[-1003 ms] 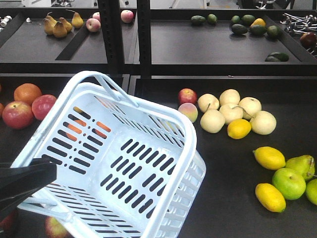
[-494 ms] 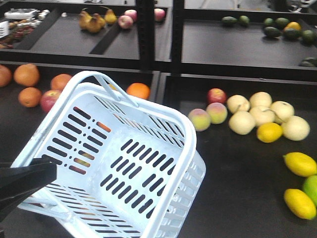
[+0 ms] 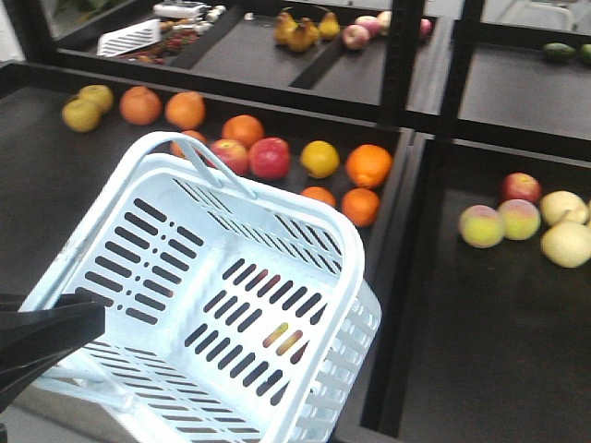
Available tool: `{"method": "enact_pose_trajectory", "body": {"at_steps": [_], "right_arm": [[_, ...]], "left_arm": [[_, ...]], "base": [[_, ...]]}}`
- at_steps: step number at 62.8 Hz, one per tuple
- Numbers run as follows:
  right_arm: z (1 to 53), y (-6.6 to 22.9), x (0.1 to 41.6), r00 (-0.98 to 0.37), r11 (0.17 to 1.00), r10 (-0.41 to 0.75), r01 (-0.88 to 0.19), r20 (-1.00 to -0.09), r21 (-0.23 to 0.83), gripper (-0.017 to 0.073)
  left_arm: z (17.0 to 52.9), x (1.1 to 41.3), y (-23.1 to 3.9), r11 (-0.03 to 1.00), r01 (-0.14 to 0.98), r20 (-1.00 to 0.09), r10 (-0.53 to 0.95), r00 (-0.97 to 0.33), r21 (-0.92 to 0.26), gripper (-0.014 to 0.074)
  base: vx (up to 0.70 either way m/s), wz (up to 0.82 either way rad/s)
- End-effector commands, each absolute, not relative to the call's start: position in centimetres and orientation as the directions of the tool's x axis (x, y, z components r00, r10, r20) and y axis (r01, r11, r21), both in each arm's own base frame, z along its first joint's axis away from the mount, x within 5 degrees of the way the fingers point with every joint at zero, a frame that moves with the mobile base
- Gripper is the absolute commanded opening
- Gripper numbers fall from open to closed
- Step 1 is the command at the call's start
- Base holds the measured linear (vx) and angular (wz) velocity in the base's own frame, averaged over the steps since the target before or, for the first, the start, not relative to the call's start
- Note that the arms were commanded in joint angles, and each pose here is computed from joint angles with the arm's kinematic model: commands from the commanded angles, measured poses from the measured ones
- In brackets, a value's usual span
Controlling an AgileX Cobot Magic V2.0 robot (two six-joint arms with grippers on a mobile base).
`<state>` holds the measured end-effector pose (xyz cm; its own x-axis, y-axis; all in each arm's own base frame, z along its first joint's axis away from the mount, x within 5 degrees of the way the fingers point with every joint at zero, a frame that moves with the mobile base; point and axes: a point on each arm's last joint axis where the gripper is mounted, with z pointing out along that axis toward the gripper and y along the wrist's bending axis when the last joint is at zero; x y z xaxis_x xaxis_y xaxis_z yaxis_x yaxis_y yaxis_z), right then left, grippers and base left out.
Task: Pick three apples into basket with both arms
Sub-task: 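Drive the base away from the table while holding the basket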
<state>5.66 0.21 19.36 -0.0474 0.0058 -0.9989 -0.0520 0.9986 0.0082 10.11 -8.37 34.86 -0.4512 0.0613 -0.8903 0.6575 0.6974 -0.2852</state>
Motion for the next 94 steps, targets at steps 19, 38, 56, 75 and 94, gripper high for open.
{"method": "enact_pose_trajectory", "body": {"at_steps": [19, 38, 56, 75, 94], "right_arm": [[19.67, 0.31, 5.62, 0.029, 0.998, -0.002, -0.061, -1.0, -0.004, -0.0004], [19.67, 0.31, 5.62, 0.029, 0.998, -0.002, -0.061, -1.0, -0.004, -0.0004], [19.67, 0.31, 5.62, 0.029, 0.998, -0.002, -0.061, -1.0, -0.004, -0.0004], [19.67, 0.31, 5.62, 0.029, 0.998, -0.002, -0.061, -1.0, -0.004, -0.0004], [19.67, 0.31, 5.62, 0.029, 0.998, -0.002, -0.061, -1.0, -0.004, -0.0004]], "left_arm": [[36.53, 10.26, -8.3, 0.698, 0.644, -0.915, -0.041, -0.402, -0.314, -0.0006], [36.53, 10.26, -8.3, 0.698, 0.644, -0.915, -0.041, -0.402, -0.314, -0.0006], [36.53, 10.26, -8.3, 0.698, 0.644, -0.915, -0.041, -0.401, -0.314, -0.0006], [36.53, 10.26, -8.3, 0.698, 0.644, -0.915, -0.041, -0.401, -0.314, -0.0006], [36.53, 10.26, -8.3, 0.698, 0.644, -0.915, -0.041, -0.401, -0.314, -0.0006]], "base": [[-0.15, 0.48], [-0.17, 0.5], [-0.18, 0.54], [-0.18, 0.57], [-0.18, 0.58]]}}
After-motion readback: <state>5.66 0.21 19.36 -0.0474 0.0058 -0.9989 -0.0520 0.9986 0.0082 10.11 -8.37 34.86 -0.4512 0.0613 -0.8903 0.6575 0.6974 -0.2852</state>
